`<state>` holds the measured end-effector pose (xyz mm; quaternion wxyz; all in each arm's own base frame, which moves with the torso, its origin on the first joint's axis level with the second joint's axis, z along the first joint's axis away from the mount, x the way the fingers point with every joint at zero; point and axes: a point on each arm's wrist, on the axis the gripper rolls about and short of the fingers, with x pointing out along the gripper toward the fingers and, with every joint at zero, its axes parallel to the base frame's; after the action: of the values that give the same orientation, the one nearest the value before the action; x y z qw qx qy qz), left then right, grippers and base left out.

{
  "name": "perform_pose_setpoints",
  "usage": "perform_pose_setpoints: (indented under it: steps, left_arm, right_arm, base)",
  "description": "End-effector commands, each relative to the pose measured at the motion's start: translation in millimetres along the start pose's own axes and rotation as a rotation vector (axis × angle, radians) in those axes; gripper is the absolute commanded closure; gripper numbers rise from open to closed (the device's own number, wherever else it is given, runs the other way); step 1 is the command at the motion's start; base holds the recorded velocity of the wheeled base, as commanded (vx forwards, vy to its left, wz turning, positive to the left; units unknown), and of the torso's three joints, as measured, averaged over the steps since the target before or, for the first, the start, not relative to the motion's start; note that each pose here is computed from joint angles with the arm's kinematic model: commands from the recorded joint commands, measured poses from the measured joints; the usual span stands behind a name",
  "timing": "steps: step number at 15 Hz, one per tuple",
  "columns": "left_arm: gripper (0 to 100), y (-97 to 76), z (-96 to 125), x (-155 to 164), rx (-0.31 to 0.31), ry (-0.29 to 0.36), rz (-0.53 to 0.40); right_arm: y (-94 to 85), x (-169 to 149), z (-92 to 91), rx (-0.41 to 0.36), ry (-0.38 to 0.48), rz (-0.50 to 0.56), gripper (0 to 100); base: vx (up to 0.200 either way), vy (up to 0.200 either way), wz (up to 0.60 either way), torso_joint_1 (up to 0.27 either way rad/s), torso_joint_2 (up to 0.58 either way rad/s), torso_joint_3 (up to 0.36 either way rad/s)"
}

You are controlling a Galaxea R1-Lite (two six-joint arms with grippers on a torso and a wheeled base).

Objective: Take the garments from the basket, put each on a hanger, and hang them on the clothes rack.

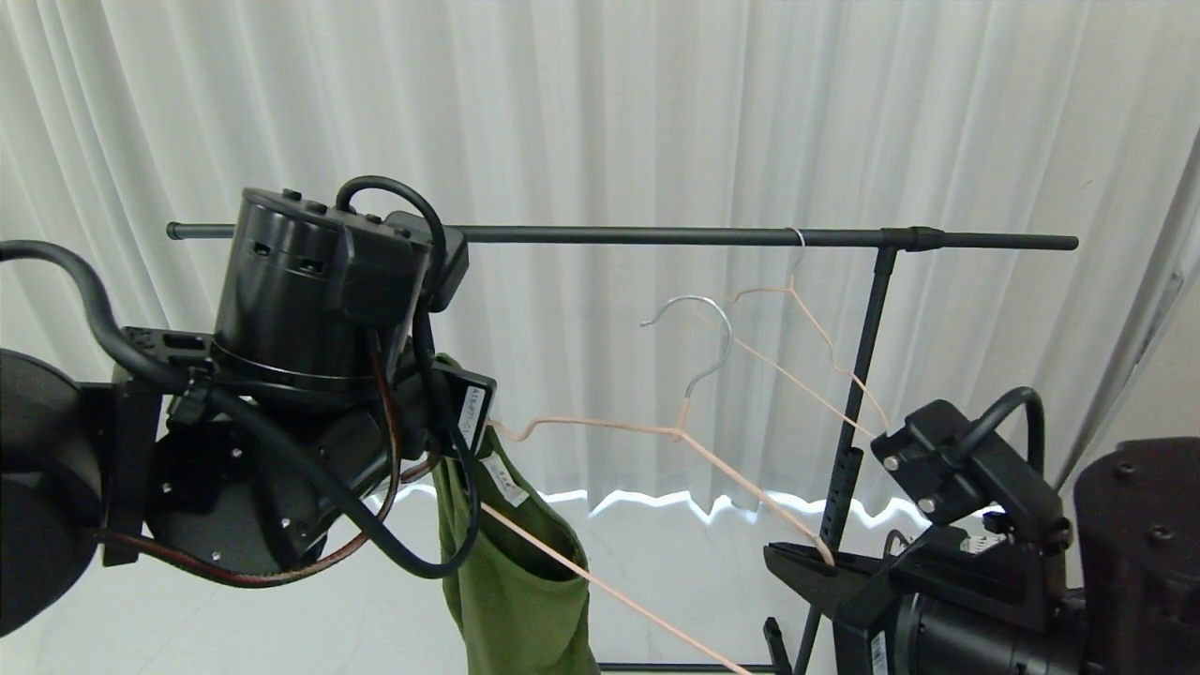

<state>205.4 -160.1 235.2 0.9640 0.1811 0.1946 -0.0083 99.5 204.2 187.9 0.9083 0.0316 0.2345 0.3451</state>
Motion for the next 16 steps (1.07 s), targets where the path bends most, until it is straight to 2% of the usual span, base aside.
perform_pose_setpoints:
  steps: [1,2,4,5,10,16]
  left_arm:
    - [100,4.6,-2.2,11.6,-0.013,0.028,0.038]
    - [100,6.3,-2.9,14.6,-0.019,0.036,0.050]
    - [100,8.9,-5.0,22.0,-0.043,0.055,0.071]
    - [100,8.0,-5.2,23.1,-0.053,0.057,0.071]
    - [100,-1.8,-4.5,16.8,-0.074,0.043,0.033]
    - [100,-19.8,9.2,-7.2,-0.089,-0.031,-0.064]
  right_arm:
    - [4.6,16.5,-3.7,0.017,0.025,-0.040,100]
    - [5.4,19.5,-3.5,0.026,0.021,-0.059,100]
    - [12.4,33.2,4.3,0.105,-0.018,-0.117,100]
    - [13.8,35.9,5.7,0.118,-0.024,-0.124,100]
    - [21.0,50.4,9.6,0.129,-0.053,-0.110,100]
    - [25.6,62.5,4.2,0.102,-0.037,-0.108,100]
  base:
    - [0.000,0.000,0.00,0.000,0.00,0.000]
    - [0.000,0.000,0.00,0.000,0.00,0.000]
    - [0.000,0.000,0.00,0.000,0.00,0.000]
    - [0.000,0.000,0.00,0.000,0.00,0.000]
    - [0.000,0.000,0.00,0.000,0.00,0.000]
    - [0.000,0.000,0.00,0.000,0.00,0.000]
